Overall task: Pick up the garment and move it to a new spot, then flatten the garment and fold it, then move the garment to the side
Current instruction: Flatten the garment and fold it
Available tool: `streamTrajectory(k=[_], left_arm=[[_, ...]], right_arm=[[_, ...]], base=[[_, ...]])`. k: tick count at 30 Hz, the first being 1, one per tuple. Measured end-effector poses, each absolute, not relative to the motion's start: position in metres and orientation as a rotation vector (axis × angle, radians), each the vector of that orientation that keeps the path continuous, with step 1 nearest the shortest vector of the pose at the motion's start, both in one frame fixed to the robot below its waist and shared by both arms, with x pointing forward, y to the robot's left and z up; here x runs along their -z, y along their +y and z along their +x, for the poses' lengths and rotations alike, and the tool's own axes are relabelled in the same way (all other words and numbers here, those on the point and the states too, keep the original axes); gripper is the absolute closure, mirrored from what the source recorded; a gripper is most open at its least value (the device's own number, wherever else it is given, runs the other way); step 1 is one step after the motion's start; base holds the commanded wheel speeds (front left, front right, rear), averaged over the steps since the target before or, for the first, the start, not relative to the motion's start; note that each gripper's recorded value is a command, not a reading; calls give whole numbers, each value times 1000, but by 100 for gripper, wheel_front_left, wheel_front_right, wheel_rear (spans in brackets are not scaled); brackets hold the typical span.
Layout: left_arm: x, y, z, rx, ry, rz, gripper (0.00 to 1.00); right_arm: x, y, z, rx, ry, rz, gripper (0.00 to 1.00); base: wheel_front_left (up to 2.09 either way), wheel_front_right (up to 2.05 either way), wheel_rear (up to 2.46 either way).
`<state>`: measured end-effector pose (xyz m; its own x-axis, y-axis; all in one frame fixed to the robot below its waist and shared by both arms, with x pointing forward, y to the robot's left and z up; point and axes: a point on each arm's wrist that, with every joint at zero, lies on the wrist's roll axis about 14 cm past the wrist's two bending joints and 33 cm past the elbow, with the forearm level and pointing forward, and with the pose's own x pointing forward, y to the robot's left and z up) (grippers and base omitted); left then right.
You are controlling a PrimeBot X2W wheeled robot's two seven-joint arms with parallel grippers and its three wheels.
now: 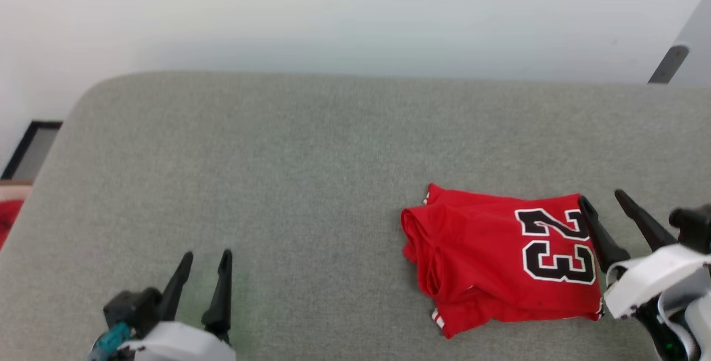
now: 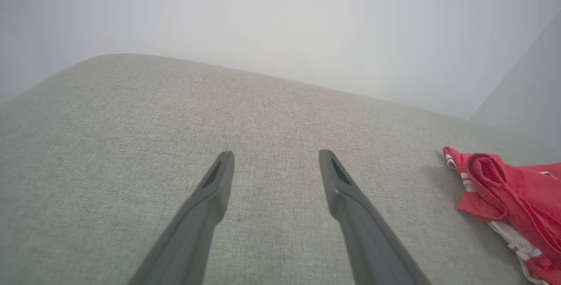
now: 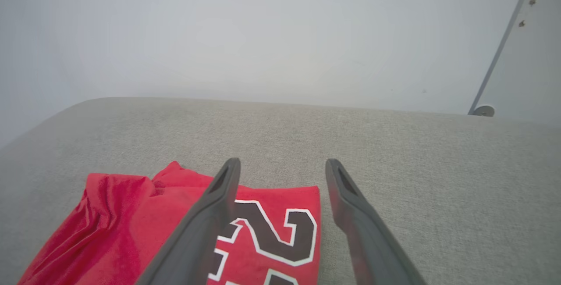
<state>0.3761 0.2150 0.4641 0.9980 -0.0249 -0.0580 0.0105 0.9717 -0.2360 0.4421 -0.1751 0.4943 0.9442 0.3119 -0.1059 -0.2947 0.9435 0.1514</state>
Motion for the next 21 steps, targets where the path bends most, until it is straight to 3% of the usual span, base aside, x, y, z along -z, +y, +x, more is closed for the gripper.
streamTrajectory(k=[9,21], left_arm=[[-481,223,351,23,10,-161,0],[-489,233,318,-3,-25,-130,0]], right_arm=[[-515,-189,414,-241,-4,136,0],[-508,-211,375,-165,-4,164,0]], base=[[0,0,0],[0,0,0]])
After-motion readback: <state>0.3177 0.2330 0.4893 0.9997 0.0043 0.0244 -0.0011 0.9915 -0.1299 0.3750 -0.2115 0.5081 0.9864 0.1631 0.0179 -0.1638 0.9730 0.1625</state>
